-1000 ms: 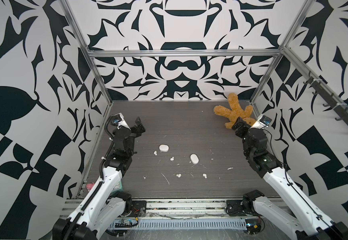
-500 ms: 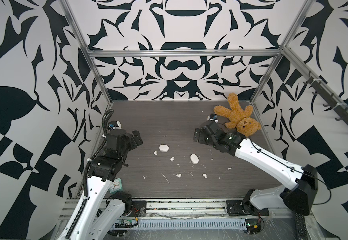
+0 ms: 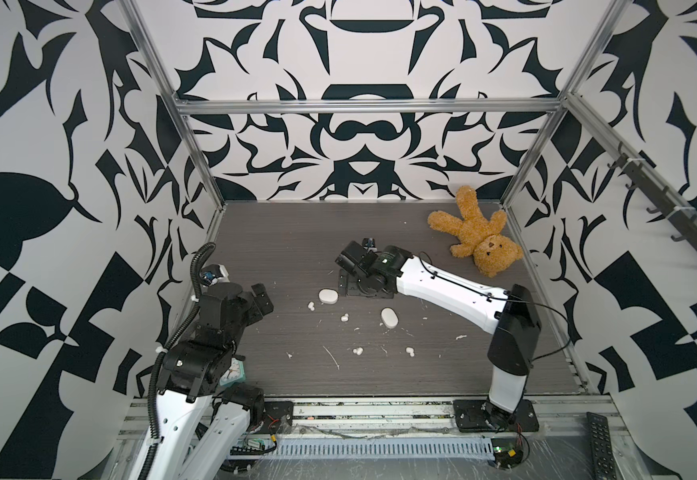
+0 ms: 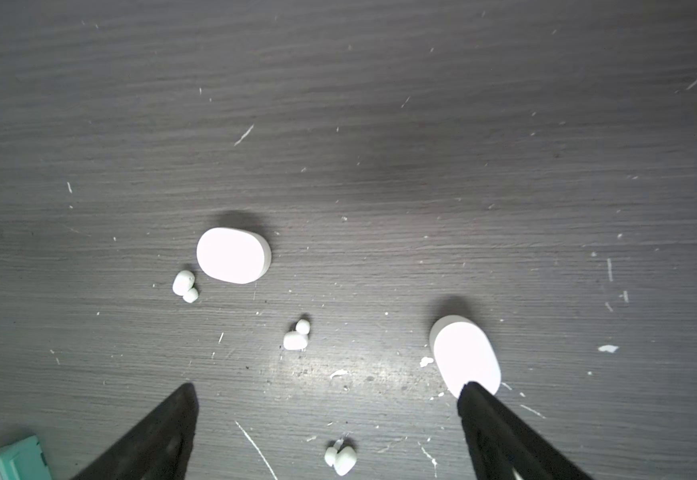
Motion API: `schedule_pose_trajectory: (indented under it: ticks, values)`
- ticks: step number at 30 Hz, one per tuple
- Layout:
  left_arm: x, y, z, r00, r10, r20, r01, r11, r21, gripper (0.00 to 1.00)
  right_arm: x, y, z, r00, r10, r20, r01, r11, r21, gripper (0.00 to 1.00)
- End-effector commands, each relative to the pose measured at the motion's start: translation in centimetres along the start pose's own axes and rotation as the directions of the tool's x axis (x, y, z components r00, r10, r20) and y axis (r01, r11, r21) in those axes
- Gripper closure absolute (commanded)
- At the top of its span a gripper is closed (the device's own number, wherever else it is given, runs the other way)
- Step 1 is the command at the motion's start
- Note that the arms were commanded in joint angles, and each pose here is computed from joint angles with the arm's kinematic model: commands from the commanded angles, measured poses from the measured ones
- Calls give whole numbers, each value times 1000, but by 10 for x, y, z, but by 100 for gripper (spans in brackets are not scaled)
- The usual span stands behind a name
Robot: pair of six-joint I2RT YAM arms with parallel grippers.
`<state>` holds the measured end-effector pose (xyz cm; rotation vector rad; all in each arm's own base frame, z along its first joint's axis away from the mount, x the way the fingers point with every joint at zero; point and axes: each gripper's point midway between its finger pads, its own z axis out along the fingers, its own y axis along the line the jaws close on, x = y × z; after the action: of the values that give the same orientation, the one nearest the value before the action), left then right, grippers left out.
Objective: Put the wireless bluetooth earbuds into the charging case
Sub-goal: 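Reach the right gripper over the nearer white charging case while the left arm rises, then lower the right gripper and close it on the white charging case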
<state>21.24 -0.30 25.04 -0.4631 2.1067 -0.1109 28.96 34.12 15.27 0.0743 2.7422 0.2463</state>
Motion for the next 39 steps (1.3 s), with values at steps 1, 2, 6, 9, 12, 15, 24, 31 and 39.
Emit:
schedule_pose_trajectory:
  ticks: [1, 2, 6, 9, 12, 15, 24, 31, 39]
  values:
    - [6, 16, -1, 1000, 3, 8, -2, 998, -69, 1, 7, 16, -4, 996, 38, -79, -39, 999, -13, 0]
    - [7, 15, -1, 1000, 0, 6, 1, 998, -62, 1, 7, 21, 0, 995, 41, -93, -42, 999, -4, 0]
    - [10, 10, 2, 1000, 2, -17, -3, 999, -39, 1, 7, 40, 15, 988, 28, -152, -25, 999, 21, 0]
    - [12, 7, 4, 999, 3, -32, -4, 1000, -28, 1, 4, 52, 22, 986, 33, -164, -28, 999, 34, 0]
    - [13, 4, 4, 999, 3, -37, -4, 1000, -13, 1, 1, 60, 29, 985, 42, -169, -36, 999, 39, 0]
    - [14, 3, 3, 999, 4, -38, -5, 1000, -3, 1, 0, 69, 36, 984, 44, -175, -40, 999, 28, 0]
    - [14, 1, 2, 999, 2, -37, -1, 1000, 15, 1, 6, 84, 62, 976, 49, -213, -51, 999, -3, 2]
    - [15, 0, 2, 999, 3, -39, -2, 1000, 22, 1, 9, 93, 79, 973, 24, -230, -32, 999, -33, 11]
    - [14, 0, 1, 999, 0, -33, 1, 1000, 27, 1, 7, 89, 95, 975, 23, -222, -26, 1000, -10, 15]
